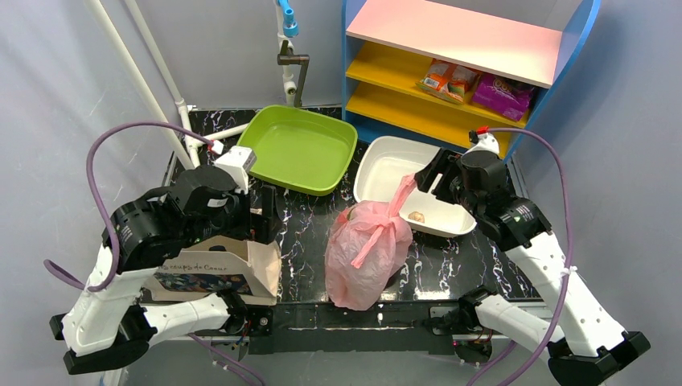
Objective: Place the food into the grocery bag and tie it
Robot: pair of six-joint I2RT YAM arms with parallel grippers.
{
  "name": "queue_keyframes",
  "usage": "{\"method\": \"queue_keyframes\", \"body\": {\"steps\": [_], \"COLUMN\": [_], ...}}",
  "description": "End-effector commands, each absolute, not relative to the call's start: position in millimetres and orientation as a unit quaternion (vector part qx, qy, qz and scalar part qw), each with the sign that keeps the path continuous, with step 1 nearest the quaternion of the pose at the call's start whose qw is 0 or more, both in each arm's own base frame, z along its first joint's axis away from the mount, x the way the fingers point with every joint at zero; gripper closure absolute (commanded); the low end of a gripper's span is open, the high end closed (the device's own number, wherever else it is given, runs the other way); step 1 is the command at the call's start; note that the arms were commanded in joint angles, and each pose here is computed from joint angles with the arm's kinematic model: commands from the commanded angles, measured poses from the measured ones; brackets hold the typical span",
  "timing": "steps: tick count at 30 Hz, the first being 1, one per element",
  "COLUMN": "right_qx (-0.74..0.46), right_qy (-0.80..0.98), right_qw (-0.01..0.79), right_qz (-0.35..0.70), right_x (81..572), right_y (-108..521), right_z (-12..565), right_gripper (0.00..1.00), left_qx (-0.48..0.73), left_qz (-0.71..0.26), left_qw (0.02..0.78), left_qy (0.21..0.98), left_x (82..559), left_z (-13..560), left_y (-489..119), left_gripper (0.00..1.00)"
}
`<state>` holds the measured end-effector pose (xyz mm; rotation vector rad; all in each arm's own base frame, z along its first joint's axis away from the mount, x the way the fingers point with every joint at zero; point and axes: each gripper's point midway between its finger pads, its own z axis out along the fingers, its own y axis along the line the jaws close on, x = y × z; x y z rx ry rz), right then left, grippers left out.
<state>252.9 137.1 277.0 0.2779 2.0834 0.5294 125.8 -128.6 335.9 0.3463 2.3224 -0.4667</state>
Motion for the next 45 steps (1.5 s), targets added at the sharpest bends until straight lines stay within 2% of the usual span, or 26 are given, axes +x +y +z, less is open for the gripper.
{"method": "queue_keyframes", "body": {"steps": [1, 5, 10, 18, 19, 20, 23, 29, 35, 45], "right_qx": [0.113, 0.089, 0.09, 0.093, 0.09, 0.087, 0.085, 0.088, 0.077, 0.081], "right_qy": [0.829, 0.83, 0.84, 0.836, 0.836, 0.835, 0.837, 0.828, 0.818, 0.785], "right_qw": [0.5, 0.488, 0.469, 0.481, 0.483, 0.486, 0.49, 0.51, 0.535, 0.598], "right_qz": [0.225, 0.256, 0.256, 0.248, 0.245, 0.242, 0.229, 0.214, 0.197, 0.142], "right_x": [253, 245, 233, 224, 223, 222, 220, 221, 227, 254], "right_y": [133, 145, 142, 130, 129, 128, 122, 112, 107, 92], "right_z": [312, 320, 308, 308, 309, 311, 311, 317, 329, 360], "right_gripper": [0.25, 0.25, 0.25, 0.25, 0.25, 0.25, 0.25, 0.25, 0.24, 0.18], "left_qx": [0.102, 0.093, 0.078, 0.066, 0.065, 0.066, 0.076, 0.112, 0.113, 0.118], "left_qz": [-0.079, -0.056, -0.049, -0.027, -0.026, -0.028, -0.044, -0.159, -0.251, -0.309], "left_qw": [0.37, 0.348, 0.331, 0.327, 0.326, 0.326, 0.33, 0.37, 0.375, 0.393], "left_qy": [0.92, 0.931, 0.939, 0.943, 0.943, 0.943, 0.94, 0.909, 0.885, 0.858], "left_x": [124, 120, 120, 136, 138, 140, 146, 160, 175, 212], "left_z": [328, 305, 278, 249, 247, 244, 242, 265, 279, 294], "left_y": [-79, -73, -75, -84, -86, -89, -100, -151, -204, -265], "left_gripper": [0.07, 0.17, 0.24, 0.45, 0.5, 0.59, 1.0, 1.0, 1.0, 1.0]}}
